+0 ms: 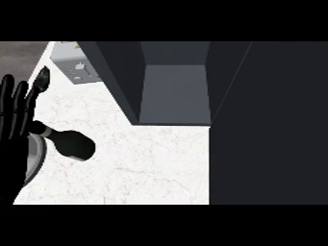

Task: Pick up the wine, place it into the cabinet and close the cabinet

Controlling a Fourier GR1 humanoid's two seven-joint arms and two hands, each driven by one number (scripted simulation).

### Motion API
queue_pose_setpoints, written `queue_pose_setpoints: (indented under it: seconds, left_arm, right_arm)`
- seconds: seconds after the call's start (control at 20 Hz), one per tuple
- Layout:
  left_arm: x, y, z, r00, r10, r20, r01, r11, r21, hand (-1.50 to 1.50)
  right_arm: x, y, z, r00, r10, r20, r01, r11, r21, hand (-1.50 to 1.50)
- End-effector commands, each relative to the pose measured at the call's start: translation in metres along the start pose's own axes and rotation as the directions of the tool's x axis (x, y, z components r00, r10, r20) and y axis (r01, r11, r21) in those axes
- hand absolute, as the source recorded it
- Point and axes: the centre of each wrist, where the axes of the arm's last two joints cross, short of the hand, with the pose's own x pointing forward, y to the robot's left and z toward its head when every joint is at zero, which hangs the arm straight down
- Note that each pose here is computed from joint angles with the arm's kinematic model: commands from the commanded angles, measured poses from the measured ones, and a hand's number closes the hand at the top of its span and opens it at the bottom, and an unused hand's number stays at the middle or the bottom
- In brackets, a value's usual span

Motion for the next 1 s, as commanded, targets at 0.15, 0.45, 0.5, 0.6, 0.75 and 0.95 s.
queue_pose_setpoints:
  seconds: [0.15, 0.45, 0.5, 0.6, 0.75, 0.95]
  left_arm:
    - [-0.012, 0.036, -0.014, 0.994, 0.099, 0.046, -0.085, 0.965, -0.248, -1.5]
    - [-0.045, 0.048, -0.025, 0.89, 0.375, -0.262, -0.446, 0.836, -0.319, -1.5]
    - [-0.049, 0.059, -0.025, 0.876, 0.397, -0.274, -0.47, 0.828, -0.307, -1.5]
    - [-0.039, 0.066, -0.041, 0.862, 0.409, -0.299, -0.495, 0.806, -0.325, -1.5]
    - [-0.04, 0.06, -0.04, 0.836, 0.439, -0.329, -0.535, 0.785, -0.311, -1.5]
    - [-0.038, 0.071, -0.059, 0.834, 0.432, -0.343, -0.536, 0.782, -0.318, -1.5]
  right_arm:
    - [0.014, -0.007, 0.023, 0.999, 0.044, 0.02, -0.044, 0.999, -0.029, -1.5]
    - [0.015, 0.008, 0.027, 0.987, -0.08, -0.142, 0.105, 0.978, 0.182, -1.5]
    - [0.026, 0.002, 0.028, 0.985, -0.078, -0.151, 0.107, 0.976, 0.189, -1.5]
    - [0.027, -0.002, 0.036, 0.982, -0.072, -0.172, 0.102, 0.98, 0.17, -1.5]
    - [0.048, 0.003, 0.042, 0.982, -0.075, -0.173, 0.103, 0.981, 0.162, -1.5]
    - [0.054, 0.004, 0.039, 0.982, -0.068, -0.176, 0.099, 0.979, 0.176, -1.5]
